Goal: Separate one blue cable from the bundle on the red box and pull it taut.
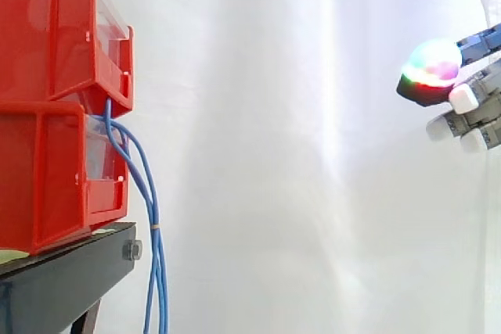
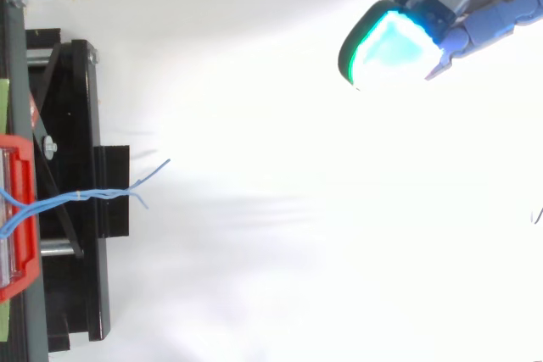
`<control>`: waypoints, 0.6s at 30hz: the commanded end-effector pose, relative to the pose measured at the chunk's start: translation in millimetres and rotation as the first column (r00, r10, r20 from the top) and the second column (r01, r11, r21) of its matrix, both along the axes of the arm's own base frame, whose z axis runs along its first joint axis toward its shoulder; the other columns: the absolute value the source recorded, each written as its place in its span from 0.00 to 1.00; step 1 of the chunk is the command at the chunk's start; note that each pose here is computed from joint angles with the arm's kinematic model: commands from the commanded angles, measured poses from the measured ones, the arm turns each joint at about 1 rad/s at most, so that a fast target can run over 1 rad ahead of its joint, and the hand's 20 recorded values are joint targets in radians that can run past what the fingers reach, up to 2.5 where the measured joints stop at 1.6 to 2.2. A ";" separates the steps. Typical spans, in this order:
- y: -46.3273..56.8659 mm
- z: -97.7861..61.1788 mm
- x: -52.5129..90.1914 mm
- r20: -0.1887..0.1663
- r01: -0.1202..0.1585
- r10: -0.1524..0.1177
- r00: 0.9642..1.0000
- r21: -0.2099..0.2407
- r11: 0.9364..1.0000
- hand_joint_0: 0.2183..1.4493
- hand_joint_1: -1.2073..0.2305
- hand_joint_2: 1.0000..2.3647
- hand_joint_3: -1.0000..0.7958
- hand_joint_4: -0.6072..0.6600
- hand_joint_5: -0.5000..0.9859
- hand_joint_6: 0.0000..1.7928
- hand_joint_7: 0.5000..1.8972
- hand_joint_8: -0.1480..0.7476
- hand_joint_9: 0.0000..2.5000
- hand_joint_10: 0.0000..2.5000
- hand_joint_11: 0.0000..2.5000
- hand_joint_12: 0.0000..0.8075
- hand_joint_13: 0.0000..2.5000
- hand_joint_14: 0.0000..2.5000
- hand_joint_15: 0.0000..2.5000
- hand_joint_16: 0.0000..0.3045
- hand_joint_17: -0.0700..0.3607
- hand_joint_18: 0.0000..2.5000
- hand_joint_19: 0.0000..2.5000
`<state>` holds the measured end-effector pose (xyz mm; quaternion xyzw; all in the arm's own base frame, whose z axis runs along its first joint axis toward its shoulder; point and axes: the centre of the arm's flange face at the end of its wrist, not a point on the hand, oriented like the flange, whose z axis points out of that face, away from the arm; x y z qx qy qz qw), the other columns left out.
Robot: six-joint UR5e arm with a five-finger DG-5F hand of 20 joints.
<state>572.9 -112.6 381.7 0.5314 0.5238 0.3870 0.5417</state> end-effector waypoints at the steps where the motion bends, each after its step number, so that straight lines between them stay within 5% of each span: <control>1: 0.5 -5.1 3.6 0.001 0.005 -0.005 1.000 0.002 1.000 0.24 0.45 0.00 0.29 0.70 0.21 0.28 0.12 0.52 0.25 0.00 0.08 0.45 0.11 0.00 0.01 0.18 0.44 0.11 0.06; 12: 2.6 -10.0 19.9 0.079 0.027 -0.027 0.997 0.005 1.000 0.24 0.45 0.00 0.29 0.70 0.21 0.28 0.13 0.53 0.25 0.00 0.08 0.45 0.12 0.00 0.01 0.18 0.44 0.11 0.05; 18: -0.2 -30.9 24.4 0.032 0.068 -0.068 0.997 -0.007 0.998 0.24 0.45 0.00 0.29 0.70 0.21 0.28 0.12 0.52 0.25 0.00 0.08 0.45 0.12 0.00 0.02 0.18 0.44 0.11 0.06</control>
